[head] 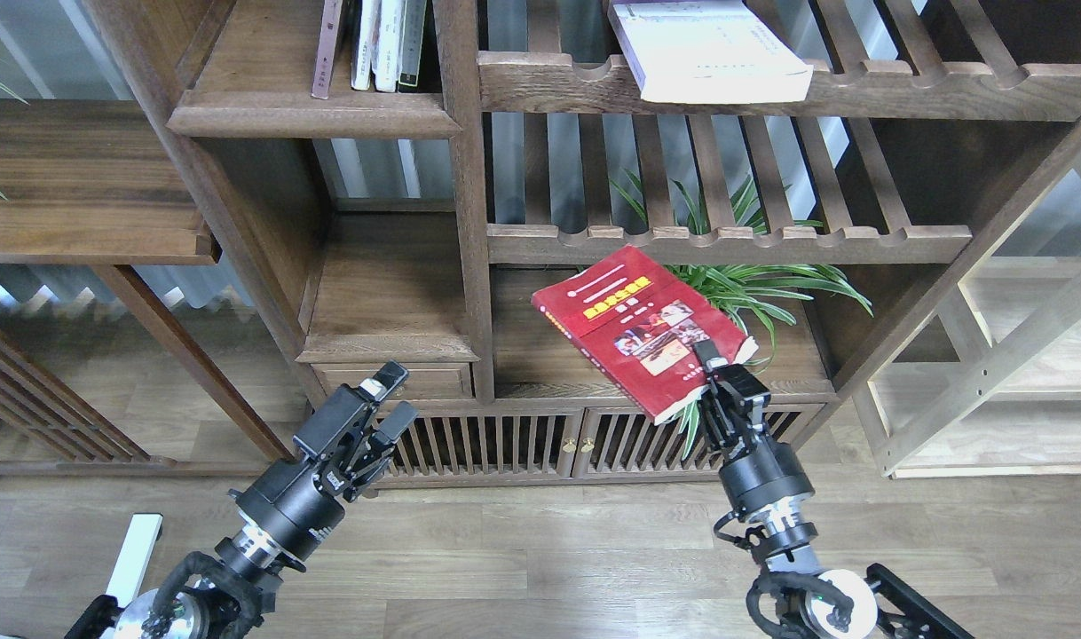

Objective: Organize books on shelf
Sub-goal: 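Bring the left gripper to the red book's edge and grasp it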

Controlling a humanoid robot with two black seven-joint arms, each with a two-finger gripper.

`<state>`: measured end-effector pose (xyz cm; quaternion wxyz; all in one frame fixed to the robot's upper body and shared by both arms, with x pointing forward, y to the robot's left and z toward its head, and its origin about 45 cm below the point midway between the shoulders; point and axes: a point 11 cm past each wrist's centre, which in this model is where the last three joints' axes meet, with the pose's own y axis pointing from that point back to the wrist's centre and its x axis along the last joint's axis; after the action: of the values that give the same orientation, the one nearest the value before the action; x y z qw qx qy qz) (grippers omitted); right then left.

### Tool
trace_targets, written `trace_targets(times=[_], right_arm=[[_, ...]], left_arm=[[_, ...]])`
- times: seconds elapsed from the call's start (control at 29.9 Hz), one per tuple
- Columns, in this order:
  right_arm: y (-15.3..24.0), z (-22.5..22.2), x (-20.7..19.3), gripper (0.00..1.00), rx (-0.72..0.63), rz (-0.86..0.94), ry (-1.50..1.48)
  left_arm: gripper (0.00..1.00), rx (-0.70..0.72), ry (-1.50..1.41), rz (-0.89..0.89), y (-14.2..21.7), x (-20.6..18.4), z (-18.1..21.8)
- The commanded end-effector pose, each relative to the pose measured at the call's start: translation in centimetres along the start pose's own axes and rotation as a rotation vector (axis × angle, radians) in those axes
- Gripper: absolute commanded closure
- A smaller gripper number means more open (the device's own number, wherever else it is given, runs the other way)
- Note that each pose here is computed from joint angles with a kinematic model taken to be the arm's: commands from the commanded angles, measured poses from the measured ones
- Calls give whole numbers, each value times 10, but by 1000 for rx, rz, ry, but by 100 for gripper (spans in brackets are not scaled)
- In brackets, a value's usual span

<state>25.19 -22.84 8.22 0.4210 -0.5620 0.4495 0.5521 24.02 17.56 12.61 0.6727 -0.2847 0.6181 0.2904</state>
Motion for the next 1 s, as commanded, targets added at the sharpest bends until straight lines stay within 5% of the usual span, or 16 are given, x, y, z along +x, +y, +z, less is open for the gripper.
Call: trace_targets(times=[0.0, 0.43, 0.97], right_arm=[[-1, 21, 0, 95, -35, -4, -31], [-4, 95, -6, 95, -145, -26, -129], [7, 120, 4, 95, -250, 29, -61]], left_arm=[[1, -9, 44, 5, 2, 7, -2], [1, -16, 140, 34, 4, 27, -9], [1, 9, 133, 33, -3, 27, -11]])
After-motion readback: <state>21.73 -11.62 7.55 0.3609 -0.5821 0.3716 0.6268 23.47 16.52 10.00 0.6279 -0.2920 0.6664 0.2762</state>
